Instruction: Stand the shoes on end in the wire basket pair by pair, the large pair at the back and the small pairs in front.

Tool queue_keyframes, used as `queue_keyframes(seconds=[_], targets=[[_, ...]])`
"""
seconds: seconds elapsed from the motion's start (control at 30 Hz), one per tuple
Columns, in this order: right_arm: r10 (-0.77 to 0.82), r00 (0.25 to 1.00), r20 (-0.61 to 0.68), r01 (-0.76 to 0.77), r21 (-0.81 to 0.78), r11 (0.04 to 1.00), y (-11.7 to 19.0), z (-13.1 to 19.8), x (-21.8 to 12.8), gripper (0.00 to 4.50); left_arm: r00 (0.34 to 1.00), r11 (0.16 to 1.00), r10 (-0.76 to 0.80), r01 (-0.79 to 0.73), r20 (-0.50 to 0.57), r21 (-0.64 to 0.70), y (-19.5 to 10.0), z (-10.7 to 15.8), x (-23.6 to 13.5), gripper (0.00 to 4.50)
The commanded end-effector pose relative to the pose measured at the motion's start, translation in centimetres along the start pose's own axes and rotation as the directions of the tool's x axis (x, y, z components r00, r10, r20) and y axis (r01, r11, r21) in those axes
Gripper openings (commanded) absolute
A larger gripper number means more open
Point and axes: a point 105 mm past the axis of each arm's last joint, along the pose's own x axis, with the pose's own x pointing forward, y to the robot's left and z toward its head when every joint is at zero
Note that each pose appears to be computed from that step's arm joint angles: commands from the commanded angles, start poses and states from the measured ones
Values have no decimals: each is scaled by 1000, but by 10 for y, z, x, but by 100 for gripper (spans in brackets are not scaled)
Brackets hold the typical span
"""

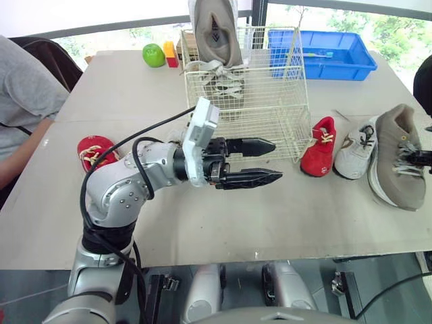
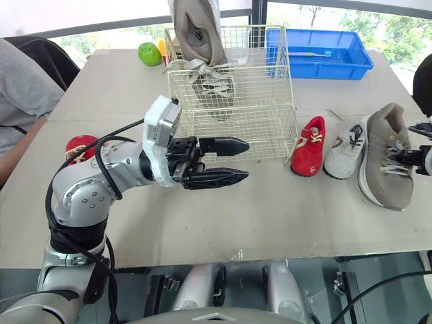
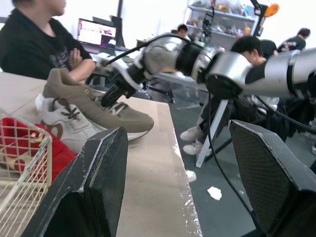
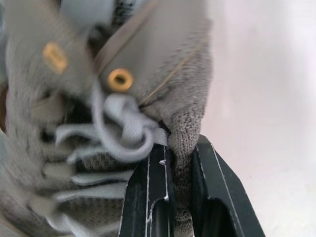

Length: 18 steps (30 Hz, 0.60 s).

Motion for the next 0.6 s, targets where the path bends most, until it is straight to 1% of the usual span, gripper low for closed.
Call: queue_keyframes(seconds=[0.03,0.07,0.1,0.13,0.17,0.23,0.27,0.3,0.33,0.37,0.43,0.47,0.53,0.6], targets=[[4,848,531,-46,66,997,13,90,-76,8,999,1000,12,-12,42,1,-3,9,-1,357],[24,787,616,-102,91,991,22,99,-89,8,998,1000,25,-25,54,-8,-1,10,-3,357],[26,747,664,-129,107,986,31,106,-98,8,997,999,38,-37,63,-18,0,11,-4,357],[25,730,683,-139,114,984,39,109,-103,8,997,999,46,-44,68,-24,1,12,-5,357],[75,666,742,-198,79,977,58,120,-110,8,995,998,67,-66,73,-21,3,12,-6,357],[181,575,798,-246,-42,968,103,142,-116,8,988,992,121,-118,100,-36,7,15,-9,357],[230,516,825,-308,-72,949,127,157,-119,8,975,983,184,-184,120,-10,13,18,-11,357],[260,474,841,-342,-96,935,147,169,-120,8,962,971,234,-238,137,12,16,20,-13,357],[297,421,857,-381,-130,915,171,182,-120,8,945,959,273,-282,182,25,18,24,-15,357],[325,383,865,-400,-162,902,192,192,-120,8,933,955,280,-296,224,36,17,28,-18,357],[382,312,870,-402,-243,883,232,208,-115,8,921,946,312,-325,234,17,14,27,-28,357],[406,282,869,-418,-269,868,248,213,-113,8,914,941,327,-339,240,9,14,27,-33,357],[427,192,884,-466,-301,832,279,225,-112,8,887,916,381,-400,259,22,13,27,-49,357],[415,143,899,-466,-309,829,297,232,-108,8,876,902,403,-430,264,49,9,26,-59,357]])
